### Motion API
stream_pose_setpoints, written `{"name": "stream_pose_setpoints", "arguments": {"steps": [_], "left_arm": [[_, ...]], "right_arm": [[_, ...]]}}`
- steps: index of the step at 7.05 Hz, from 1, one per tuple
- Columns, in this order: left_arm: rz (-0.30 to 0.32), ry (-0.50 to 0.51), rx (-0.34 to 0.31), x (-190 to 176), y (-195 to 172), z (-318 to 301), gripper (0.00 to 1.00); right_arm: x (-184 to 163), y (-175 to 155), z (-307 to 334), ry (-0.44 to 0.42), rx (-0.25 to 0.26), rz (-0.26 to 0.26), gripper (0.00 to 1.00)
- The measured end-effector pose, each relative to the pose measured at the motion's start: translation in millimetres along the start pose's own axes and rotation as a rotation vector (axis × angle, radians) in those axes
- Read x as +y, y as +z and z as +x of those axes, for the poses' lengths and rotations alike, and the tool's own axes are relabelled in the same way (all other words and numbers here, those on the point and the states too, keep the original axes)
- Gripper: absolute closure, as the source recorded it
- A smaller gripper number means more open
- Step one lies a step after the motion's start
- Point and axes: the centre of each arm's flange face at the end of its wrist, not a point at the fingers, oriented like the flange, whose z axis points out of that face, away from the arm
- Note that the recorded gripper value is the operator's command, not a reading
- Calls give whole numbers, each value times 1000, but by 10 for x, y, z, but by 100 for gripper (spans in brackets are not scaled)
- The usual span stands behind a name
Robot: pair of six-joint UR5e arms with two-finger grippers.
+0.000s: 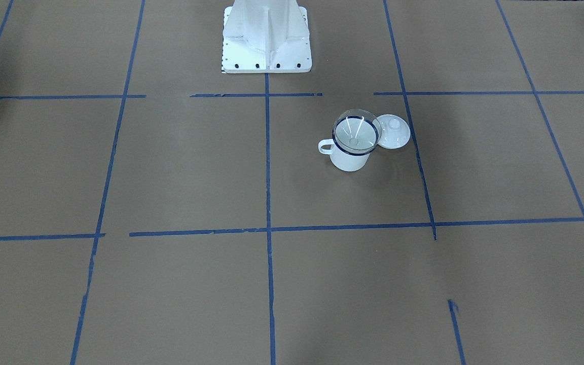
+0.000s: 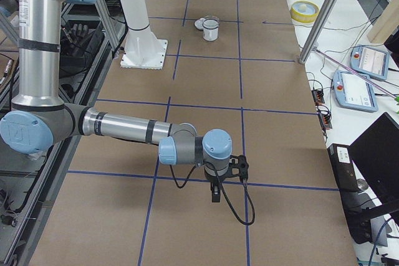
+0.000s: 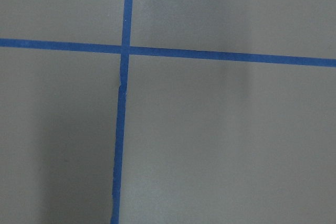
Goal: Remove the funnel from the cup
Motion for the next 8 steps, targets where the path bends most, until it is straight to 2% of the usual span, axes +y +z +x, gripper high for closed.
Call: {"name": "stream_pose_setpoints", "arguments": {"steps": [1, 4, 6, 8], "left_arm": [[1, -41, 44, -143, 189, 441, 0], [-41, -320, 121, -658, 822, 2372, 0], [-110, -470, 111, -948, 1150, 3705, 0], [-178, -553, 63, -905, 1427, 4677, 1]], "right_arm": [[0, 0, 0, 0, 0, 0, 0], [-1, 0, 0, 0, 0, 0, 0], [-1, -1, 0, 0, 0, 0, 0], [0, 0, 0, 0, 0, 0, 0]]}}
